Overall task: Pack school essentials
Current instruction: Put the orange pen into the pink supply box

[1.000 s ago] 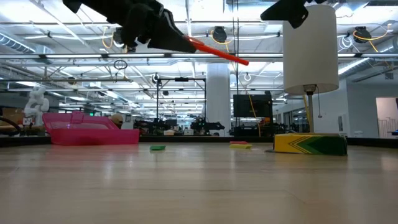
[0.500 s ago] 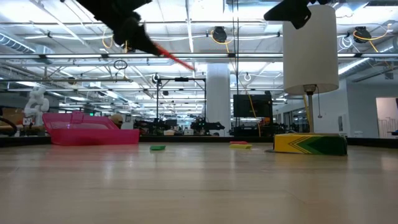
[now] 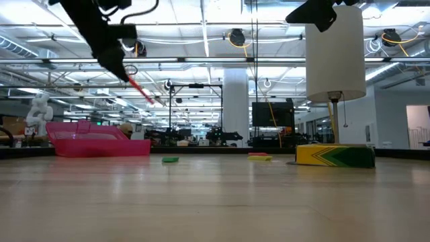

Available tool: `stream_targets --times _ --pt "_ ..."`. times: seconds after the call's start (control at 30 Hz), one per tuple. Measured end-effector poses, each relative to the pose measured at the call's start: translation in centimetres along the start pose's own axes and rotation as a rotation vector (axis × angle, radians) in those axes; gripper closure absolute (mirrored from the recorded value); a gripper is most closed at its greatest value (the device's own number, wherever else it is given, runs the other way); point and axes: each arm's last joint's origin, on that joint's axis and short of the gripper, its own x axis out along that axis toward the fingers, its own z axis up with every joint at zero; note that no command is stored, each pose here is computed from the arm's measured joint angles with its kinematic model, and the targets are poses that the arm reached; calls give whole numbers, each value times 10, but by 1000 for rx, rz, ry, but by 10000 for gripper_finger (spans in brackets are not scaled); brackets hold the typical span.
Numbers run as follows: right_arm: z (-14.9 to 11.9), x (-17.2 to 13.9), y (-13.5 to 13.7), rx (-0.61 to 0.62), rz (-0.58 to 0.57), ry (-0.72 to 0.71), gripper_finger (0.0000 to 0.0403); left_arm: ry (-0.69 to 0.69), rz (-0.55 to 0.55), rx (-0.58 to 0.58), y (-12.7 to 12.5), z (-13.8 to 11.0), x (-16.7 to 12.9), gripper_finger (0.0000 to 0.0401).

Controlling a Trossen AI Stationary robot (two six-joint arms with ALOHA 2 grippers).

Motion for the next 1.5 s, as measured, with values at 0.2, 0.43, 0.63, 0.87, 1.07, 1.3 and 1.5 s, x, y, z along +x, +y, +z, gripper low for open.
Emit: stream_targets --times 0.2,0.43,0.63,0.87,1.07,1.3,1.5 --pt "0 0 0 1 1 -3 154 111 31 -94 15 -11 9 355" --pt "0 0 0 1 1 -3 154 194 65 -176 32 -21 16 362" --pt "0 0 0 1 1 -2 154 257 27 -259 40 -35 26 354" --pt "0 0 0 1 1 -2 154 323 43 -316 38 -57 43 352" --pt "1 0 0 -7 -2 -7 154 272 46 -379 41 -57 51 351" --pt "1 0 0 -11 -2 -13 154 321 13 -382 40 -58 65 351" --pt "1 0 0 -11 -2 -12 154 394 1 -362 35 -61 81 350"
